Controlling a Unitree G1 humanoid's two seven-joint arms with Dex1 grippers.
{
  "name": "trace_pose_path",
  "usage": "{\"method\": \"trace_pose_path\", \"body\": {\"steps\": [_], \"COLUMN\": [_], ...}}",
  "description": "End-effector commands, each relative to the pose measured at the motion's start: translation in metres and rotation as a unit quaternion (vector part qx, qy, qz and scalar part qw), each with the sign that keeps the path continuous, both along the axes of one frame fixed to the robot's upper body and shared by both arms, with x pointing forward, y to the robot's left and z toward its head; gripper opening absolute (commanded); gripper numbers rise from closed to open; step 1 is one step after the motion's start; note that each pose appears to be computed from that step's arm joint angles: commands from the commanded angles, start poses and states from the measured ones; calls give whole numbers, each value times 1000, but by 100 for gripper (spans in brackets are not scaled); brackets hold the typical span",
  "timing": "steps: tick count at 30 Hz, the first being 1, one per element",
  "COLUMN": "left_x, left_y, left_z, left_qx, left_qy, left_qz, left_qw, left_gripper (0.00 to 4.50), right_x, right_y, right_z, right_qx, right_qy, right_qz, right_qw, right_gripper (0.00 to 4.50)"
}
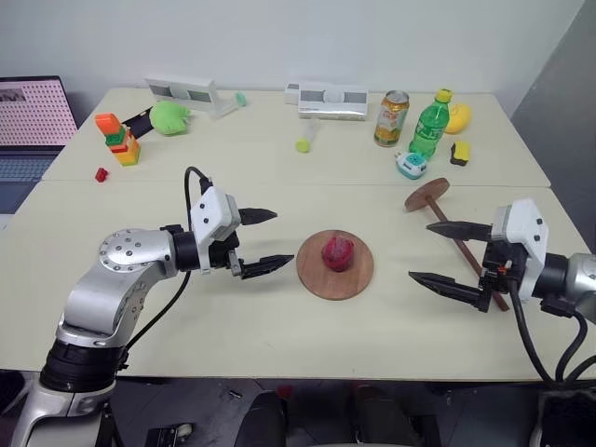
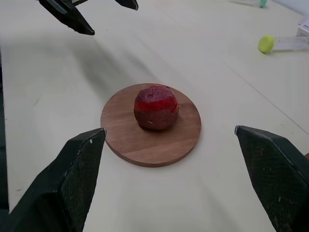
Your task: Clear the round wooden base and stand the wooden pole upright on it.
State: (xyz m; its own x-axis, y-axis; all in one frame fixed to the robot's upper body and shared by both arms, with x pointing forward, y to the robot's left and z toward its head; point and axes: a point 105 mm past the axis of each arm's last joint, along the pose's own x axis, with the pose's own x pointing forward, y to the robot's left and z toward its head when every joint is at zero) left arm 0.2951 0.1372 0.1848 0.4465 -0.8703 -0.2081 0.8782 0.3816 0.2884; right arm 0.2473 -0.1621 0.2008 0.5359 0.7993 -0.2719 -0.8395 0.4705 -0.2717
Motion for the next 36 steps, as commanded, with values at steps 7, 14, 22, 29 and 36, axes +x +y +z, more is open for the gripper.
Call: {"method": "trace_pose_path", "body": {"steps": [7, 14, 22, 29, 36], "left_x": [-2, -1, 8, 11, 22], "left_y": [4, -2, -9, -20, -52], "left_z": [19, 23, 27, 27, 12], "left_qx": [-15, -9, -9, 4, 57], "left_qy": [-19, -21, -24, -7, -9], "left_qz": [3, -12, -23, -65, -141], "left_qw": [1000, 1000, 999, 998, 988], "left_gripper": [443, 443, 443, 443, 443], "right_x": [-5, -5, -9, -10, -10], "right_y": [6, 8, 11, 13, 24], "right_z": [6, 3, 4, 10, 12], "right_qx": [7, 10, 9, 5, 7], "right_qy": [-14, -13, -15, -23, -28], "right_qz": [14, 15, 24, 34, 56], "right_qw": [1000, 1000, 1000, 999, 998], "right_gripper": [450, 450, 450, 450, 450]}}
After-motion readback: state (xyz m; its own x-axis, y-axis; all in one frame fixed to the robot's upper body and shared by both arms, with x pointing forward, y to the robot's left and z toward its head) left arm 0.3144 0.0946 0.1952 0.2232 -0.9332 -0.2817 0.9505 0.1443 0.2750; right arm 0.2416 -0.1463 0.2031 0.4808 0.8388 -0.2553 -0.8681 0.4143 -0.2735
